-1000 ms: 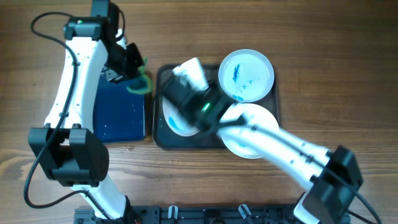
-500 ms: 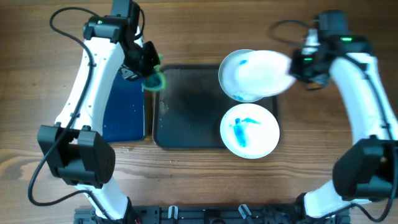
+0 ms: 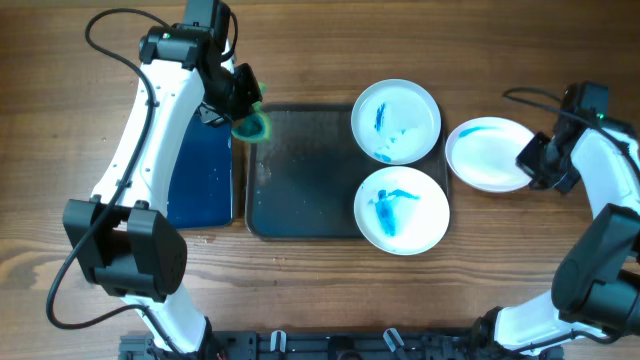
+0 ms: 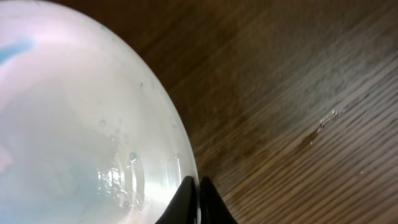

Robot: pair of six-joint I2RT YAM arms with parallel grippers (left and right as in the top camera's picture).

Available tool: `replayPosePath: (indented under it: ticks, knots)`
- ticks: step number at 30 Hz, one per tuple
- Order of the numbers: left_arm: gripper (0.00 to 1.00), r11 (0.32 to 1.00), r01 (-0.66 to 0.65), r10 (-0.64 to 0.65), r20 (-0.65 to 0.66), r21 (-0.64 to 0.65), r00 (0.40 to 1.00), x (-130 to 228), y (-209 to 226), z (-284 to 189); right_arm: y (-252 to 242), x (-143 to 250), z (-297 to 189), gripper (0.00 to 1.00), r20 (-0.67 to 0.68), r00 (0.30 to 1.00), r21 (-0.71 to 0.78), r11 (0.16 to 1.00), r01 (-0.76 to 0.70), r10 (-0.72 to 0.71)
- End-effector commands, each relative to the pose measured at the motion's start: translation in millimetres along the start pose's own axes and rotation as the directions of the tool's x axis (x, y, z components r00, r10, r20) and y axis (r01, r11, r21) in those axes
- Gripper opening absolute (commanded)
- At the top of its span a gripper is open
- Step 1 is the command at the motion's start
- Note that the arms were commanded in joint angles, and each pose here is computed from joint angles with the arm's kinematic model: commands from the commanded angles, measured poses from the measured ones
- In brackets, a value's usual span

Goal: Clean dirty plates on tray and stack at the side
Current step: 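Grasp the lower-right stained plate with the right gripper and lift it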

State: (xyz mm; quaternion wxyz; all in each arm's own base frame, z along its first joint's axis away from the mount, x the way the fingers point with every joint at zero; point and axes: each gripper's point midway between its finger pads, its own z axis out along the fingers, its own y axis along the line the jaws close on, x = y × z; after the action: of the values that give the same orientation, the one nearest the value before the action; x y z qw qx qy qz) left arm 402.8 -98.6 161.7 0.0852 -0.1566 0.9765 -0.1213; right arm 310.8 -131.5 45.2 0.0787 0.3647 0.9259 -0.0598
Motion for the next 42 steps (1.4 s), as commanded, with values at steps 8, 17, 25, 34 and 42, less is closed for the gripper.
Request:
replayPosePath:
  ticks: [8, 17, 25, 34, 42]
  knots:
    - [0.04, 1.0, 0.012, -0.012, 0.003, 0.012, 1.0, -3.5, -3.4, 1.2, 40.4, -38.3, -47.4, 0.47, 0.105, 0.99, -0.195, 0.974, 0.115, -0.096]
    - [0.04, 1.0, 0.012, -0.013, 0.003, 0.012, 1.0, -3.6, -3.5, 1.2, 170.5, 2.6, -93.2, 0.58, 0.225, 0.876, -0.464, 0.744, 0.481, -0.427]
    - [0.04, 1.0, 0.016, -0.016, 0.003, 0.012, 1.0, -3.4, -3.4, 1.2, 178.5, 62.1, -49.8, 0.5, 0.052, 0.819, -0.313, 0.77, 0.556, -0.571]
    - [0.04, 1.0, 0.012, -0.012, 0.0, 0.011, 1.0, -2.0, -4.7, 1.5, 111.0, 131.9, -22.7, 0.42, -0.279, 0.736, -0.249, 0.786, 0.565, -0.617]
    - [0.04, 1.0, -0.002, 0.002, -0.006, 0.009, 1.0, 1.0, -6.9, 2.1, 81.8, 160.3, -3.6, 0.36, -0.382, 0.711, -0.207, 0.804, 0.557, -0.591]
